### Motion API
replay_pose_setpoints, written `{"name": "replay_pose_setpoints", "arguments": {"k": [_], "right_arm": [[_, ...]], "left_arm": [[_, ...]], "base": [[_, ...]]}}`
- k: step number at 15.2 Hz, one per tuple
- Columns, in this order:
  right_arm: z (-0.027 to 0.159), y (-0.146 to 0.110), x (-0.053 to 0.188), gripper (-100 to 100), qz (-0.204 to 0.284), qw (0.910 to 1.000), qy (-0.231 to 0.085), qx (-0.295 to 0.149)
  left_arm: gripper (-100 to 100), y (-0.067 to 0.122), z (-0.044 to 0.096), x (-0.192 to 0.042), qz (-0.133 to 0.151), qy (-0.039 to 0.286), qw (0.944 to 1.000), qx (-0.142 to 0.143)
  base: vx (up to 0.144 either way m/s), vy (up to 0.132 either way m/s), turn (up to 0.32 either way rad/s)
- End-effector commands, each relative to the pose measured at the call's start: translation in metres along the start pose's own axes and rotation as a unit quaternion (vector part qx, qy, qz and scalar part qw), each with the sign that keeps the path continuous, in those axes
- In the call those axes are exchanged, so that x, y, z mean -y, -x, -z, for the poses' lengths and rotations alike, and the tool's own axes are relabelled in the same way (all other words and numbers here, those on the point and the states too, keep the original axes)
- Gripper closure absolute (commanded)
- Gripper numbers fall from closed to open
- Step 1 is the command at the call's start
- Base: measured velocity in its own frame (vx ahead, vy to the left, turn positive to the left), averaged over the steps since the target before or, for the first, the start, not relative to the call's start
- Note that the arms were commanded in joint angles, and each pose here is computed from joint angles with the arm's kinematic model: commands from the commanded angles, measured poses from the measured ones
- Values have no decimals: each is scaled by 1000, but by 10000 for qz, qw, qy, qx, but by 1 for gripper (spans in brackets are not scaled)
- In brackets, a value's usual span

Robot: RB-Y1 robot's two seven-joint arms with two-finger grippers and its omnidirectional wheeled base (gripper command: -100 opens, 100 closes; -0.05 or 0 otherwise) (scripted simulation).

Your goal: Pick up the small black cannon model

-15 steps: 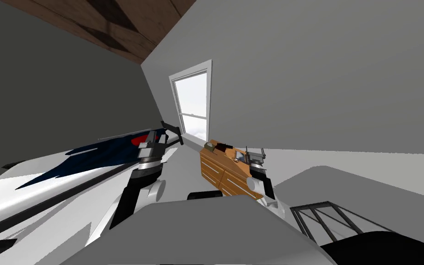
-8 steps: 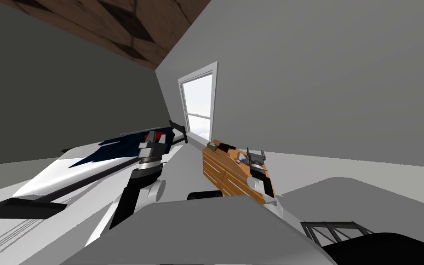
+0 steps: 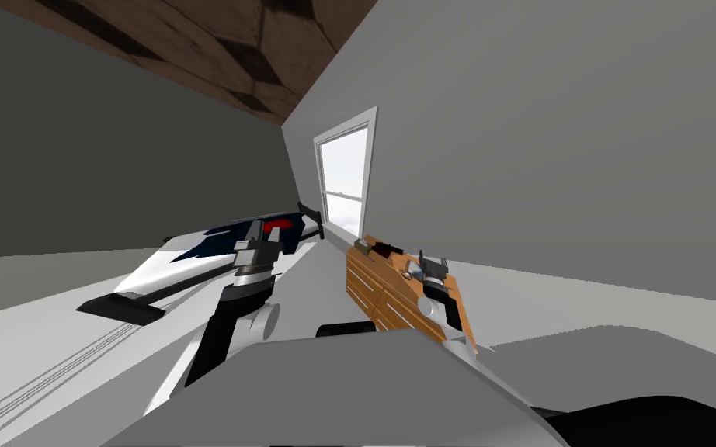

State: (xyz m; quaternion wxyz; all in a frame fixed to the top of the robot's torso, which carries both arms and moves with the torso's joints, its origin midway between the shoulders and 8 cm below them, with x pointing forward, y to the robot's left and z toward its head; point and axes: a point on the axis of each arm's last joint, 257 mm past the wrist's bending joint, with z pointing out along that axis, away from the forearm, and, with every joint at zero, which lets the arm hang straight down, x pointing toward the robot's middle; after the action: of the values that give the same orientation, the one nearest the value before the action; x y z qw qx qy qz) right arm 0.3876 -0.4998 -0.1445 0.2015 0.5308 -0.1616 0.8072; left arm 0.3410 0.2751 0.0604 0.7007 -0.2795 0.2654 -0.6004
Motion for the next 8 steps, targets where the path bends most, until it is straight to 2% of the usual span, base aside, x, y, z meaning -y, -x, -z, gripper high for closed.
{"name": "replay_pose_setpoints", "arguments": {"k": [1,2,3,5,6,7,8], "right_arm": [[1,3,-3,-100,-209,9998,27,22],[-1,18,-15,-100,-442,9987,201,178],[-1,18,-15,-100,-559,9981,203,176],[-1,18,-15,-100,-703,9972,205,173],[-1,33,-27,-100,-955,9942,391,315],[-1,33,-27,-100,-1035,9934,393,312],[-1,33,-27,-100,-1136,9923,396,308]], "left_arm": [[0,0,0,0,0,0,10000,0],[0,0,0,0,0,0,10000,0],[0,0,0,0,1,-1,10000,0],[0,0,0,0,0,0,10000,0],[0,0,0,0,0,0,10000,0],[0,0,0,0,1,-1,10000,0],[0,0,0,0,1,0,10000,0]], "base": [[-23,-26,2],[-42,-32,298],[-59,-47,320],[-33,-33,41],[-41,-27,266],[-52,-39,350],[-40,-40,120]]}}
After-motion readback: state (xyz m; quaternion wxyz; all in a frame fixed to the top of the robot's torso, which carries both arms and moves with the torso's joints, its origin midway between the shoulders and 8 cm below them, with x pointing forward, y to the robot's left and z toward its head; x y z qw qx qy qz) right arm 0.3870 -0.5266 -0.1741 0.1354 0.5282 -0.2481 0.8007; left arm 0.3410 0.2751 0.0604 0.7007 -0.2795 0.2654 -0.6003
